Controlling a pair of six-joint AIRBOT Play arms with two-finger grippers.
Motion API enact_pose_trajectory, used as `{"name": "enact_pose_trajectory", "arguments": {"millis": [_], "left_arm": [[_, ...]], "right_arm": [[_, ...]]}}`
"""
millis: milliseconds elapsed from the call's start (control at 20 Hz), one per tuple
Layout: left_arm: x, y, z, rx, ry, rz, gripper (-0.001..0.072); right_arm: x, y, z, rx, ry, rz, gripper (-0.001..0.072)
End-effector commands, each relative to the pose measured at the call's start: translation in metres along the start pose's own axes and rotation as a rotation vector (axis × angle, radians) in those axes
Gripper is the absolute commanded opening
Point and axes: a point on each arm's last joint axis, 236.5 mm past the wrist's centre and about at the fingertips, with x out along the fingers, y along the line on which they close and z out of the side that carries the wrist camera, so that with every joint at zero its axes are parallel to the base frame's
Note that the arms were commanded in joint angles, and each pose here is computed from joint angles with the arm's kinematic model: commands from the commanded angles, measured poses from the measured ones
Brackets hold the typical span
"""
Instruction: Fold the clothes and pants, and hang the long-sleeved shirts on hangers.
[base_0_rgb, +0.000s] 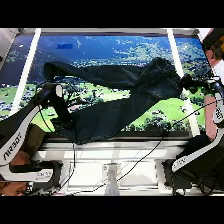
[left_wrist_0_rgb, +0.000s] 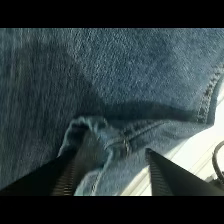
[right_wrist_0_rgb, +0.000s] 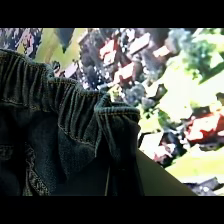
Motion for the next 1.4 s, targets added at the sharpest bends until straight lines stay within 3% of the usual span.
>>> {"name": "enact_pose_trajectory", "arguments": {"millis": [0, 50, 100, 350, 550, 900, 1100, 1250, 1350], "left_arm": [[0.012, -0.005, 0.012, 0.014, -0.011, -0.049, 0.0429], [0.015, -0.006, 0.012, 0.014, -0.006, -0.057, 0.025], [0.016, -0.007, 0.012, 0.02, 0.001, -0.061, 0.0023], [0.011, -0.015, 0.007, 0.025, 0.021, -0.089, 0.0019], [-0.031, -0.001, 0.018, 0.028, -0.077, 0.021, 0.0018], [-0.154, 0.023, -0.004, -0.064, -0.375, 0.36, 0.0017], [-0.243, 0.041, -0.025, -0.191, -0.688, 0.641, 0.0017], [-0.323, 0.052, -0.056, -0.399, -0.977, 0.846, 0.0018], [-0.357, 0.054, -0.082, -0.572, -1.13, 0.906, 0.0018]], "right_arm": [[0.0, -0.003, -0.002, -0.012, 0.01, -0.011, 0.0056], [0.0, -0.003, -0.003, -0.012, 0.015, -0.01, 0.0056], [0.0, -0.002, -0.005, -0.012, 0.023, -0.009, 0.0056], [-0.014, 0.006, -0.005, -0.041, 0.03, -0.008, 0.0055], [-0.051, 0.019, 0.013, -0.124, -0.027, -0.034, 0.0055], [-0.113, 0.018, 0.011, -0.275, -0.007, -0.154, 0.0055], [-0.147, 0.027, 0.008, -0.318, -0.006, -0.178, 0.0055], [-0.179, 0.039, 0.016, -0.355, -0.063, -0.192, 0.0055], [-0.2, 0.049, 0.021, -0.374, -0.109, -0.19, 0.0055]]}}
